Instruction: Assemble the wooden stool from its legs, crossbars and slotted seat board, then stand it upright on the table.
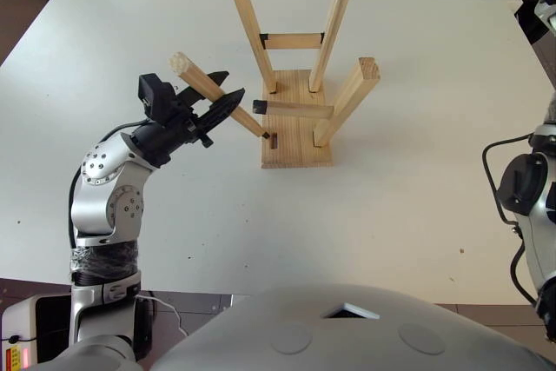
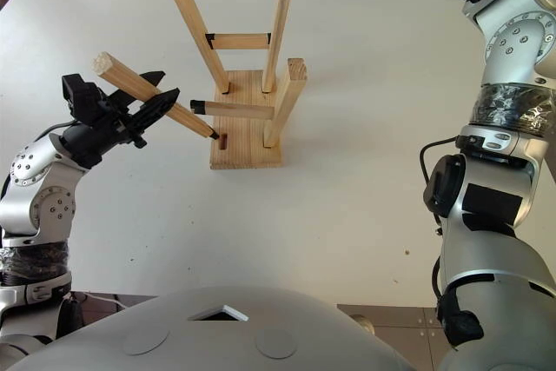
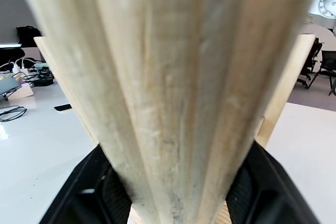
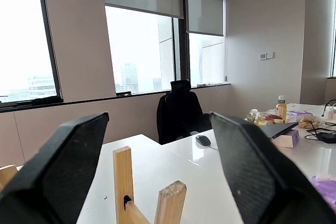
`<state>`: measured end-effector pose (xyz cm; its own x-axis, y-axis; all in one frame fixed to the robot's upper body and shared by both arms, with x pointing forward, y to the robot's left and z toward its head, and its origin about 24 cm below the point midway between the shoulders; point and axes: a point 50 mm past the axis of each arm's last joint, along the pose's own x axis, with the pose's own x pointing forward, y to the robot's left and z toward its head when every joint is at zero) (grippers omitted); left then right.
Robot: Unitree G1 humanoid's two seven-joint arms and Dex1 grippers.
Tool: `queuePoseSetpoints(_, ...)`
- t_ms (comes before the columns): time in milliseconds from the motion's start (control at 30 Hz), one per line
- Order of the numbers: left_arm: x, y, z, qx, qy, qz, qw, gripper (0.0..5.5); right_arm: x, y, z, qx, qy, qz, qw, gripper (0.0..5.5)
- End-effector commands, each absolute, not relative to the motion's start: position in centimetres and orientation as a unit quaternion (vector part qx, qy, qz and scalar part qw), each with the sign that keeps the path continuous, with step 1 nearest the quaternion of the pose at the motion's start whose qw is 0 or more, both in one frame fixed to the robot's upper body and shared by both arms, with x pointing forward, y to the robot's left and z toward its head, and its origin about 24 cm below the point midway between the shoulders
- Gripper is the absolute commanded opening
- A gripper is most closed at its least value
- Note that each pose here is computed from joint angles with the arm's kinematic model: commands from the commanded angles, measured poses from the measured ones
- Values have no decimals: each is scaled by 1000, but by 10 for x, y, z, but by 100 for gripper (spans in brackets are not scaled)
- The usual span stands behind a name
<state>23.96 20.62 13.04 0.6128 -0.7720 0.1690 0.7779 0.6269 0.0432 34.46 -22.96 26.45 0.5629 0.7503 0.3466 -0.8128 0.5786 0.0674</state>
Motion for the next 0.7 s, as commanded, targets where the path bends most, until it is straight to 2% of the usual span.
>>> queuePoseSetpoints(33,242,199,122,-10,-59,-459,886,205,346,-230,258,114,-137,438,881,358)
queuePoseSetpoints(433,208,186,109,-28,5,-519,854,205,337,-234,241,121,-129,419,891,358)
queuePoseSetpoints(700,217,182,148,1,-74,-492,868,205,331,-235,232,128,-124,406,896,358)
